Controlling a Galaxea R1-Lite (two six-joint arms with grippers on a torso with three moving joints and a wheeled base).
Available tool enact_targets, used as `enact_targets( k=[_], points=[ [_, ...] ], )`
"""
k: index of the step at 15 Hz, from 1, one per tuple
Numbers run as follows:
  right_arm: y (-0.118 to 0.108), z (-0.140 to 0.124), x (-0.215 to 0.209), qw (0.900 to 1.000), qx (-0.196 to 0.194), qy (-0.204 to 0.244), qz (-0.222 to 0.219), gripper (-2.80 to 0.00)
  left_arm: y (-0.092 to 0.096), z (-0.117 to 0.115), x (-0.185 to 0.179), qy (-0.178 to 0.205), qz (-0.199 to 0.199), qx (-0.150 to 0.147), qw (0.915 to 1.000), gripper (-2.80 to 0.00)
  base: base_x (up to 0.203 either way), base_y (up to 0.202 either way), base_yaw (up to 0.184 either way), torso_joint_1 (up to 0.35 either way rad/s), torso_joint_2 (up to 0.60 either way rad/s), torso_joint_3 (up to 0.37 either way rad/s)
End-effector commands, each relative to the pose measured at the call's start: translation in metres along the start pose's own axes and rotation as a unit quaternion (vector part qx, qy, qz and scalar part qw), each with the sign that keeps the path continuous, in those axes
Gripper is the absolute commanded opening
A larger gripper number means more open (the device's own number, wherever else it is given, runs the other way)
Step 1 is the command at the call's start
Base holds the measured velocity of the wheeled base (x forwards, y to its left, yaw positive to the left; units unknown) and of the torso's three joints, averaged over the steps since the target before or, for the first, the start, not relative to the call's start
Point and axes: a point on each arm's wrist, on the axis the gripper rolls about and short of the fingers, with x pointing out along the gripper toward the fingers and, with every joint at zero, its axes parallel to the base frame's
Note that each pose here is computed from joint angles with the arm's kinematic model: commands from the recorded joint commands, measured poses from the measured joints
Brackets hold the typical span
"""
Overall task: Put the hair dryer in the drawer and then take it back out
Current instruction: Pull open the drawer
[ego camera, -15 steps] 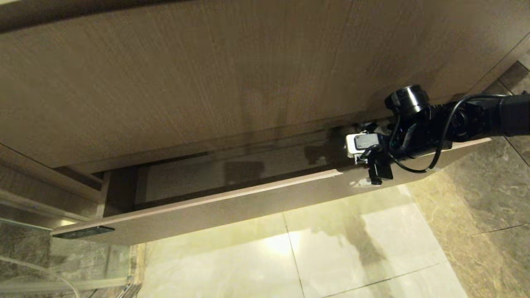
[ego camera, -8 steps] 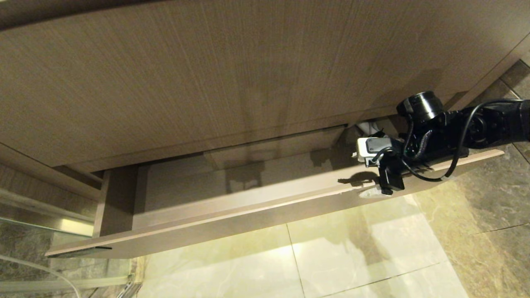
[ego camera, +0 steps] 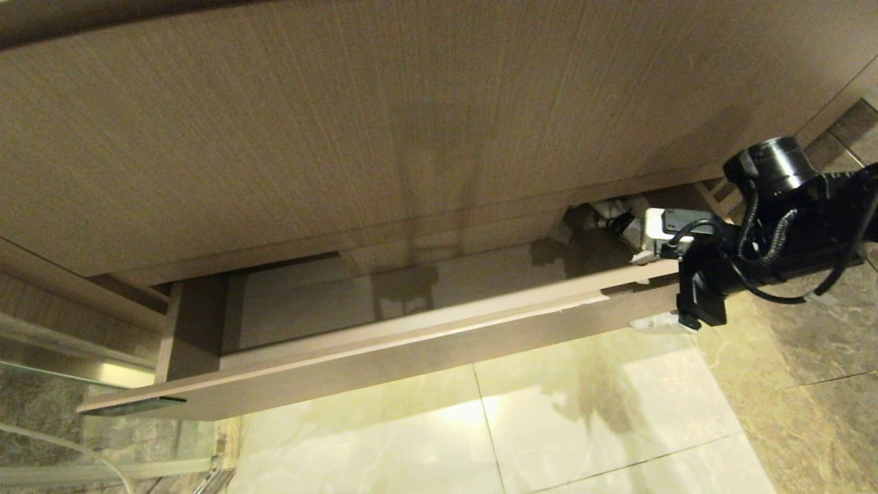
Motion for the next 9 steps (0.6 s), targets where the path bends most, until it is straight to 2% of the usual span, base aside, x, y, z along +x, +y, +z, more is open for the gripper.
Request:
enact_targets(
  k=[1, 3, 4, 6, 9],
  points=[
    [0.013, 0.005, -0.03, 0.999, 0.036, -0.004, -0.008, 0.0, 0.0, 0.0, 0.0, 0.001, 0.0, 0.0, 1.0, -2.8, 0.0, 0.0, 0.0, 0.0, 0.0, 0.0],
    [0.027, 0.004, -0.047, 0.996, 0.089, -0.005, -0.009, 0.0, 0.0, 0.0, 0.0, 0.001, 0.0, 0.0, 1.0, -2.8, 0.0, 0.0, 0.0, 0.0, 0.0, 0.0],
    [0.036, 0.003, -0.056, 0.996, 0.092, -0.007, -0.013, -2.8, 0.0, 0.0, 0.0, 0.0, 0.0, 0.0, 1.0, -2.8, 0.0, 0.0, 0.0, 0.0, 0.0, 0.0],
    [0.044, -0.001, -0.069, 0.995, 0.101, -0.006, -0.026, -2.8, 0.0, 0.0, 0.0, 0.0, 0.0, 0.0, 1.0, -2.8, 0.0, 0.0, 0.0, 0.0, 0.0, 0.0],
    [0.045, -0.002, -0.084, 0.993, 0.105, -0.01, -0.05, -2.8, 0.0, 0.0, 0.0, 0.0, 0.0, 0.0, 1.0, -2.8, 0.0, 0.0, 0.0, 0.0, 0.0, 0.0]
  ],
)
